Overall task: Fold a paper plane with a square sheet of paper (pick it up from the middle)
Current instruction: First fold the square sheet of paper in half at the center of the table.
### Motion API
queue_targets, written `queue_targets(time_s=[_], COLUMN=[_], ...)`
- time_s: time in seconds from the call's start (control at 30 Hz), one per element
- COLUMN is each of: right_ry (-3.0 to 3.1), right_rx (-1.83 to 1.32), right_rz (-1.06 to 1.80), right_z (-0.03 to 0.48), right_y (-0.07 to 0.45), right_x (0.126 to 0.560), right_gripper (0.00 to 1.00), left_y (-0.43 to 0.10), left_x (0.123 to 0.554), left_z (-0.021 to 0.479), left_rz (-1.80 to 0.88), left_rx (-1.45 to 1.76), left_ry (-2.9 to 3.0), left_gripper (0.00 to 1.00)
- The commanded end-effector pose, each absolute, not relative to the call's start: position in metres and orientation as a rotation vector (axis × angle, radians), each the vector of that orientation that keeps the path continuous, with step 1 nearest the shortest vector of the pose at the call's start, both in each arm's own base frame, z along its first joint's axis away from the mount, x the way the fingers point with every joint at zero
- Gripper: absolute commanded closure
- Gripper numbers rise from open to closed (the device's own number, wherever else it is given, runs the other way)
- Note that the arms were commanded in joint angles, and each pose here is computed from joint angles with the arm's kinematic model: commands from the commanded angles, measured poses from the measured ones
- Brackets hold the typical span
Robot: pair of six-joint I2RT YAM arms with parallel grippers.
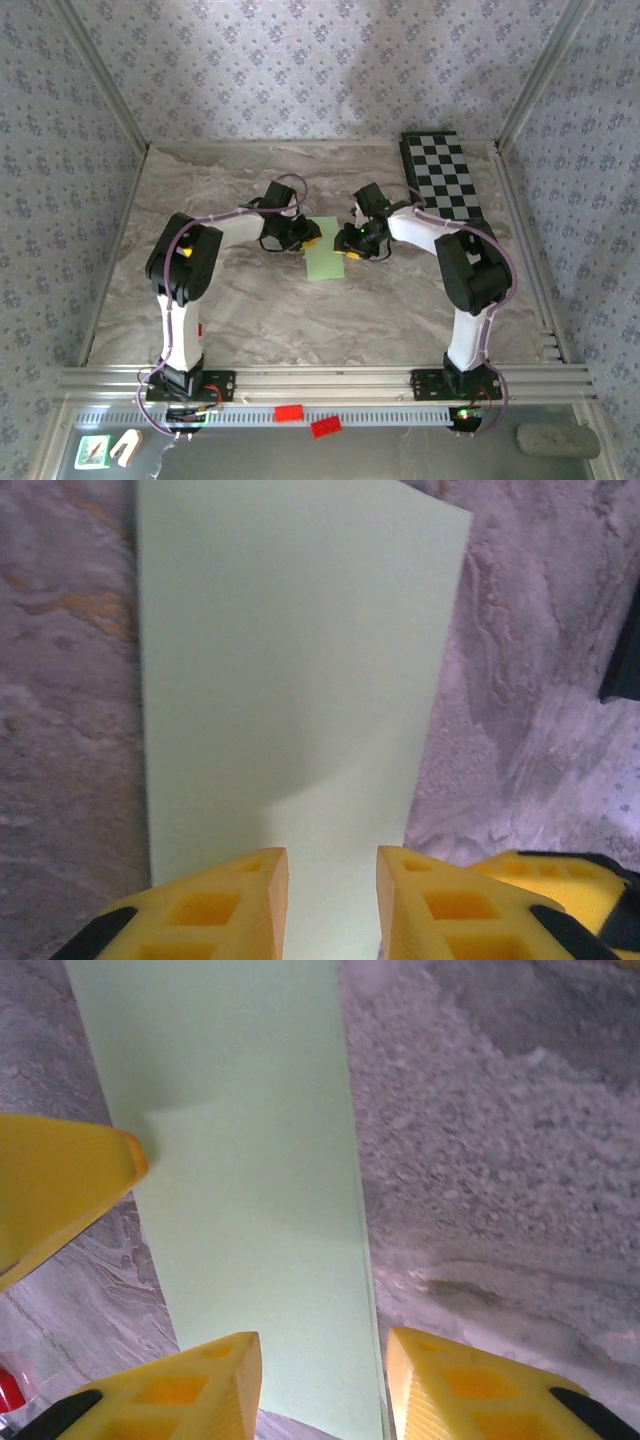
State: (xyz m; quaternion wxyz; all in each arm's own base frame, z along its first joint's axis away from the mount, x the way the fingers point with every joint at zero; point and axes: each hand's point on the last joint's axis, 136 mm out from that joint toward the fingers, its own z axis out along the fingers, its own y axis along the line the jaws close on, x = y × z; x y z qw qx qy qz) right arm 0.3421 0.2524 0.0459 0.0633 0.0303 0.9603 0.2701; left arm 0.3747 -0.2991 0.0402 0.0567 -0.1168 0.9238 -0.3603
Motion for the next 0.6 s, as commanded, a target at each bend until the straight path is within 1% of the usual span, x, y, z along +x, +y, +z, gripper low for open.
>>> queue_targets(time_s=[0.0,0.37,0.57], right_ry=[2.909,2.987,2.993], right_rx=[0.146,0.184,0.2], right_rz=[0.841,0.897,0.96], right_z=[0.051,0.042,0.042], right_y=[0.248,0.25,0.257], right_x=[0.332,0.304,0.294], right_gripper=[0.6,0.58,0.6], left_y=[-0.296,-0.284,-0.283], left_x=[0.372,0.357,0.355], left_z=[0.024,0.002,-0.001], left_rz=[-1.056,-0.935,-0.914], left_rx=[-0.395,-0.421,-0.424], left_ry=[2.822,2.917,2.932], left_gripper=[0.69,0.7,0.7])
